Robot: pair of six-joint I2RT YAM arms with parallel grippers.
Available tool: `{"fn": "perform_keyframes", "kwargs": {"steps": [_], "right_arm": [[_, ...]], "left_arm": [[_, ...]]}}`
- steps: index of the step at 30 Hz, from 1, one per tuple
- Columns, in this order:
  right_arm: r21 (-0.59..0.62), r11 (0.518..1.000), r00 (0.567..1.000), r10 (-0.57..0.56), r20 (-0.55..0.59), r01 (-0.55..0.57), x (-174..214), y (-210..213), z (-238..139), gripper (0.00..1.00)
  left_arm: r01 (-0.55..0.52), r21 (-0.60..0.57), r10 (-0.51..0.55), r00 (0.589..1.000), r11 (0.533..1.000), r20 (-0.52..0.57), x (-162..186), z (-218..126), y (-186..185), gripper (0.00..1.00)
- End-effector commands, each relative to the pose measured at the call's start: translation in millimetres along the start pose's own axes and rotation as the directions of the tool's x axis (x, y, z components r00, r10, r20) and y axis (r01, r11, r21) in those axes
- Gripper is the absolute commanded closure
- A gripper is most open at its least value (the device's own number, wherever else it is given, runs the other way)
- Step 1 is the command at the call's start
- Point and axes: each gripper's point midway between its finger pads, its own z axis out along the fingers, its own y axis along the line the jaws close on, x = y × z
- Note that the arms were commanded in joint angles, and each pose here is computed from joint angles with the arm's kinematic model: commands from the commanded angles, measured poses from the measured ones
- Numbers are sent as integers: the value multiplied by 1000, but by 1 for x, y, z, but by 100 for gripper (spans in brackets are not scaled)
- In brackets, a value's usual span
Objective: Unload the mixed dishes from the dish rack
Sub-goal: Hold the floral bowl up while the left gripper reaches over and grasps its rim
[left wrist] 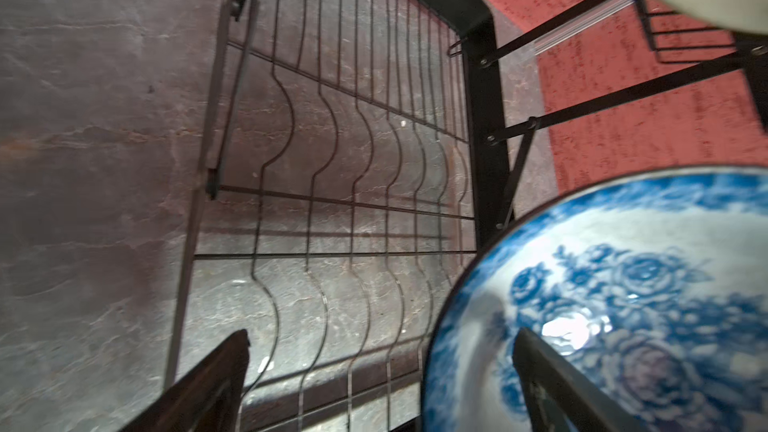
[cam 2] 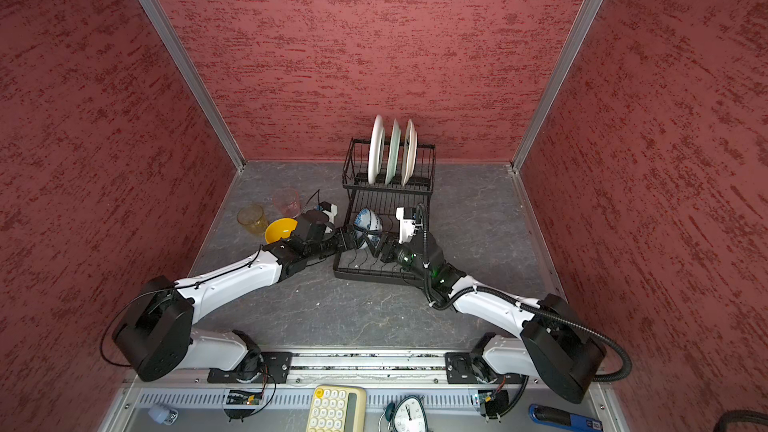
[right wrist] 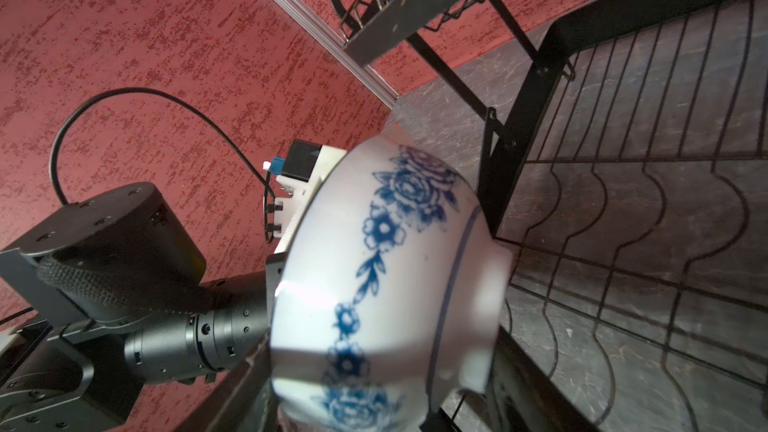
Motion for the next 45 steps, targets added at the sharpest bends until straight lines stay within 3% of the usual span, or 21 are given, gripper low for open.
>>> {"fn": "perform_keyframes", "kwargs": {"steps": [1,4,6,13,16,22,25,29,33,39,45], "right_arm": [[-126,992,996,2,85,8,-24,35,-8,43],[-126,992,996,2,92,10,-26,35,-9,43],[-124,992,996,1,90,11,-25,35,-10,43],[-128,992,996,0,87,12,-25,35,-9,43],[-133,991,996,2,84,9,-25,36,-9,43],[-140,990,997,5,80,7,-24,37,-9,42],[-133,991,997,4,79,6,-24,35,-9,40],[-112,994,997,6,74,2,-22,30,-7,36],[-104,995,997,9,75,-2,-22,28,-6,31],[-54,999,996,1,87,4,-24,19,-7,8],[-24,1000,995,-9,97,12,-26,15,-9,2]], "left_arm": [[-4,107,-1,999,994,46,-9,-4,-21,19],[-5,139,-6,997,990,79,-13,-10,-26,41],[-8,135,-4,996,991,89,-15,-13,-25,49],[-8,146,-3,997,989,74,-13,-13,-27,61],[-4,160,-7,998,987,67,-12,-13,-28,72],[-9,176,-2,998,984,63,-12,-14,-33,79],[-10,175,-1,998,985,60,-11,-14,-33,91],[-11,147,1,998,989,62,-11,-12,-26,100],[-10,138,2,998,990,58,-10,-11,-24,100],[-23,110,15,997,994,71,-11,-14,-20,100],[-31,97,23,996,995,86,-14,-19,-18,100]]}}
